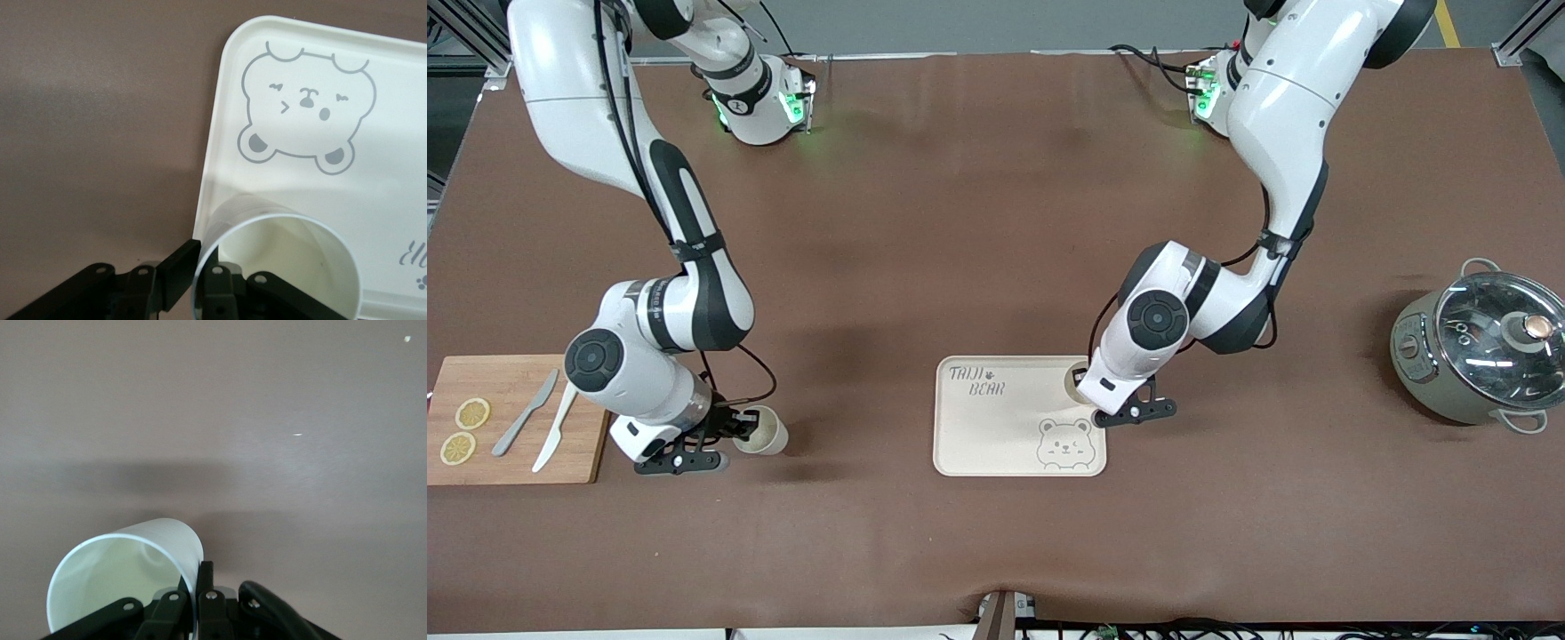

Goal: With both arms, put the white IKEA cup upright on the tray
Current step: 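Carry the cups toward the bear tray with both grippers, then set both cups upright on the tray and open both grippers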

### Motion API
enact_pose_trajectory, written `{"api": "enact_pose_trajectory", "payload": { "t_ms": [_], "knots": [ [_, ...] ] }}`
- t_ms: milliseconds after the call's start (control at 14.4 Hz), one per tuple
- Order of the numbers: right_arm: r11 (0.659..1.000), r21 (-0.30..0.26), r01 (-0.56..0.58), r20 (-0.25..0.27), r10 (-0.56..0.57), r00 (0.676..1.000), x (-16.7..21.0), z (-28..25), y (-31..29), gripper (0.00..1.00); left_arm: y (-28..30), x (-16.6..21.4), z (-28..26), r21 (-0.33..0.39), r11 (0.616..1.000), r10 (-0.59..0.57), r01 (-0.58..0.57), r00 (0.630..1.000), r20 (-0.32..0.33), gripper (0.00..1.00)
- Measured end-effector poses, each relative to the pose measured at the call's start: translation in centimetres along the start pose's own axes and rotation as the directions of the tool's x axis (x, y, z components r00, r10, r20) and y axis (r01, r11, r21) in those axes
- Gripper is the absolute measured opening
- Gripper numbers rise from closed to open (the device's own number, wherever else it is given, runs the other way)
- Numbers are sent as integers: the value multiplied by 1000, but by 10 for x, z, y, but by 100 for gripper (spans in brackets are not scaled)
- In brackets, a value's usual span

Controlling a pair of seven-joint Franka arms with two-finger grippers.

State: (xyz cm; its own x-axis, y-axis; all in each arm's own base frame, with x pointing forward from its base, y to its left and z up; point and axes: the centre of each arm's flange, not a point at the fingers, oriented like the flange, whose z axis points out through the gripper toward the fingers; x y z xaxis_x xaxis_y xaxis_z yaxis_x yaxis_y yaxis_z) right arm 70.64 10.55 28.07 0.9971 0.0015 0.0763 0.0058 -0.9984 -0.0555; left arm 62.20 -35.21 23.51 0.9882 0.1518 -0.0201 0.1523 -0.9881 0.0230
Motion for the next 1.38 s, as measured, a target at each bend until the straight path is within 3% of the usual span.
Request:
{"api": "enact_pose_trajectory", "payload": {
  "t_ms": [277,623,900,1385],
  "knots": [
    [984,21,-177,12,177,984,2,-33,-76,4,7,-5,0,4,1000,-6,6,1000,-11,10],
    [926,39,-375,9,375,927,-16,-26,-176,4,14,-10,8,21,1000,-9,9,1000,-27,10],
    [902,55,-427,4,428,904,-27,-7,-239,4,16,-9,13,10,1000,-5,5,999,-39,10],
    [885,103,-453,-21,458,889,-52,34,-296,4,26,-16,18,-2,1000,-9,9,999,-47,10]
  ]
}}
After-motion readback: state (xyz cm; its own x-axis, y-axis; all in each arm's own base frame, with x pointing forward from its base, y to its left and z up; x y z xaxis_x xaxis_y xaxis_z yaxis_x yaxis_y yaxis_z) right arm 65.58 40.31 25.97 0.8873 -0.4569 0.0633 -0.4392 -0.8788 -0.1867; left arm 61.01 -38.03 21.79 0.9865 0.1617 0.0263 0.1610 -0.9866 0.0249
